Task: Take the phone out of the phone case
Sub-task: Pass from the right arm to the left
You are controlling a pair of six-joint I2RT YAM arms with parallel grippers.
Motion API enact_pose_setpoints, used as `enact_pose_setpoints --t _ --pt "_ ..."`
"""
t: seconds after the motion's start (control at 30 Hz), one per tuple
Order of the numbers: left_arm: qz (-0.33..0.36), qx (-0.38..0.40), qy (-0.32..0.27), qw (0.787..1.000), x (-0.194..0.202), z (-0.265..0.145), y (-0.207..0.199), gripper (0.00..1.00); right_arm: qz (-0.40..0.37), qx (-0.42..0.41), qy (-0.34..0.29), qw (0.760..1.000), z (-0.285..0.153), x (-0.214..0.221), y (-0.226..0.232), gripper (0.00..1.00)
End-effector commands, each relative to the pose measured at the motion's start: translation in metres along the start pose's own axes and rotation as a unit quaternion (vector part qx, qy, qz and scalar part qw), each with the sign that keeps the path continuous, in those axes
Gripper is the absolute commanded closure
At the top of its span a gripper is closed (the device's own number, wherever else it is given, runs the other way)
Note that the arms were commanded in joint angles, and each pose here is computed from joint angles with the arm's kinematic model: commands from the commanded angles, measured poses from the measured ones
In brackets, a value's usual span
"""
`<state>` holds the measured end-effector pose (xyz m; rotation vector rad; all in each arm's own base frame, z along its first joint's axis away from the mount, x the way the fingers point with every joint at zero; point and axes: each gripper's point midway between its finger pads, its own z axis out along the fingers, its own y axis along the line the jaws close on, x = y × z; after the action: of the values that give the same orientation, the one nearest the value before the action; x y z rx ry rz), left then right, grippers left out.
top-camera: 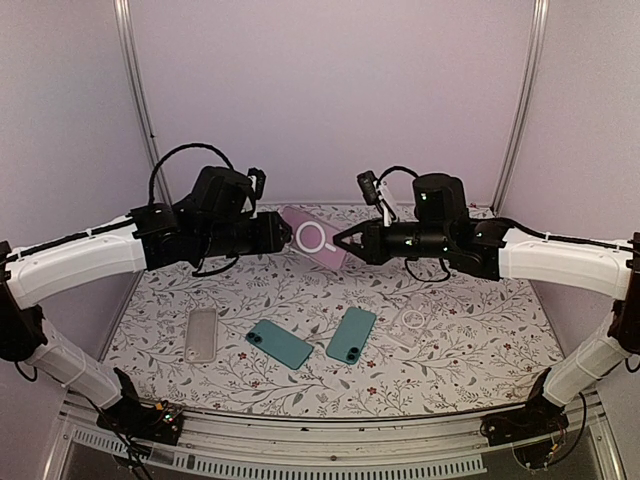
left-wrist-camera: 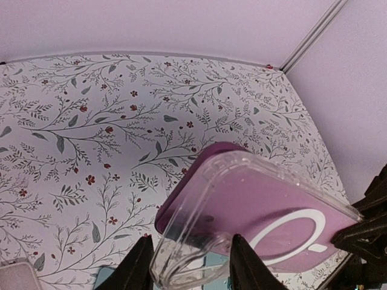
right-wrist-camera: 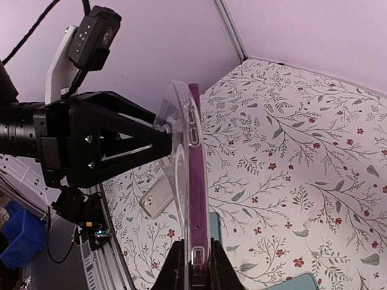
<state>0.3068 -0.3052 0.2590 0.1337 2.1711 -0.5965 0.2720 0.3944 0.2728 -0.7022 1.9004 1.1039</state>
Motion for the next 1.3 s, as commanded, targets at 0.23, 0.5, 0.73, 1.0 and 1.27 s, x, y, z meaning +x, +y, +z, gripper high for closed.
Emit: enact_pose_setpoints --t 0.23,0.5,0.73,1.0,1.27 --pt "0.020 0.097 -0.001 0.995 0.004 -0.014 -0.038 0.48 -0.038 -0.069 -0.055 0.995 -0.005 -0.032 0.046 1.00" --pt "0.026 0.175 -0.025 0.984 -0.005 -0.058 -0.045 0.38 -0.036 -0.069 -0.072 0.994 -0.025 -0.040 0.046 1.00" --pt "0.029 0.228 -0.039 0.972 -0.015 -0.105 -0.048 0.21 -0.035 -0.080 -0.090 0.992 -0.042 -0.056 0.048 1.00" --pt "0.050 0.215 -0.067 0.973 -0.025 -0.144 -0.032 0.20 -0.036 -0.107 -0.104 0.988 -0.059 -0.074 0.056 1.00" --pt "0.070 0.282 -0.092 0.952 -0.027 -0.169 -0.040 0.32 -0.002 -0.229 -0.105 0.968 -0.096 -0.088 0.081 1.00"
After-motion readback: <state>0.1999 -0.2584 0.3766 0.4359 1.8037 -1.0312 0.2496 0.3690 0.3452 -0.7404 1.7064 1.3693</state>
